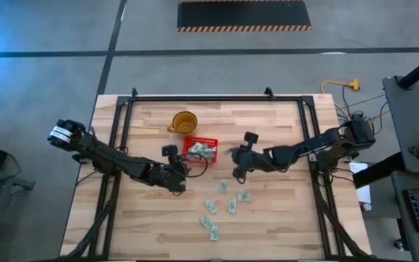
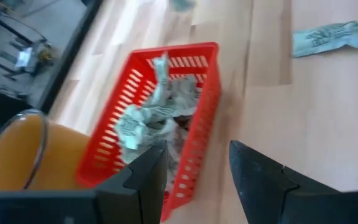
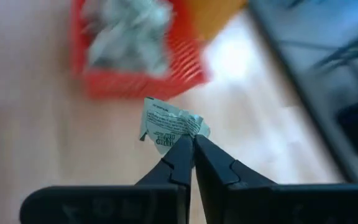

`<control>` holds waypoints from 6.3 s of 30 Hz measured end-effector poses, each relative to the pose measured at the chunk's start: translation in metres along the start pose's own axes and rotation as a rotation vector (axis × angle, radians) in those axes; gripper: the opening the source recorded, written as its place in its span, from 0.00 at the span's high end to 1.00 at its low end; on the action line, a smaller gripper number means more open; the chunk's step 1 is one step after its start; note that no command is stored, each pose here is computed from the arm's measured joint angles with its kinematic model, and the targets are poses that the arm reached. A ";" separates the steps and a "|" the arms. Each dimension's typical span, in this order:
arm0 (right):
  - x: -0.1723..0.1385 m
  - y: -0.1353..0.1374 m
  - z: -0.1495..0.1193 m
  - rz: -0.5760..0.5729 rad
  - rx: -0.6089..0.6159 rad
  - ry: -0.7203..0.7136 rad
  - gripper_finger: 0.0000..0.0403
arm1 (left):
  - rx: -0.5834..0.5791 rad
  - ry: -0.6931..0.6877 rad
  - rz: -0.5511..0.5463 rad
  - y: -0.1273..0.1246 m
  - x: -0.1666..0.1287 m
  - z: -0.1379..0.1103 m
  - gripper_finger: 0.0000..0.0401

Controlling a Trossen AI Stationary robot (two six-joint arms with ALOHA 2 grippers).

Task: Pick and place Stevia / Truvia into bins
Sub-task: Put the gray stevia packet into the red basket

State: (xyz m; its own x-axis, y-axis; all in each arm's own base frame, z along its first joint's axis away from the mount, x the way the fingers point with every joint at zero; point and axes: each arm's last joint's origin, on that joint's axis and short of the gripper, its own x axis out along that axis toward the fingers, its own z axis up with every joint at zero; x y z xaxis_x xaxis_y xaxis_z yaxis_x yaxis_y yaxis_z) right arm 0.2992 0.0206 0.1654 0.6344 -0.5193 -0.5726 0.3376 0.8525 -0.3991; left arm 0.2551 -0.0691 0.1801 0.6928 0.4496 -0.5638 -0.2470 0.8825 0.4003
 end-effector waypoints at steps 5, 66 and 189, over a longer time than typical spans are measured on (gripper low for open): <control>0.004 -0.008 0.016 -0.033 0.003 -0.130 0.98 | -0.032 0.002 -0.049 -0.001 0.000 0.000 0.61; 0.032 -0.037 0.017 0.314 -0.067 -0.052 0.61 | 0.105 -0.234 -0.601 -0.082 0.049 -0.003 0.61; -0.008 0.064 -0.032 0.738 0.253 0.473 0.78 | 0.144 0.030 -0.106 0.003 -0.003 0.018 0.49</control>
State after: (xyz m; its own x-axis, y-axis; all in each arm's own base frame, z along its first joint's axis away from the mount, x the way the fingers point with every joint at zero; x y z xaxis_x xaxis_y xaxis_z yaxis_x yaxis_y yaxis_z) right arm 0.2935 0.0778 0.1213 0.4176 0.2402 -0.8763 0.1367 0.9368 0.3220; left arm 0.2645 -0.0701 0.1961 0.6884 0.3615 -0.6289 -0.0732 0.8972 0.4355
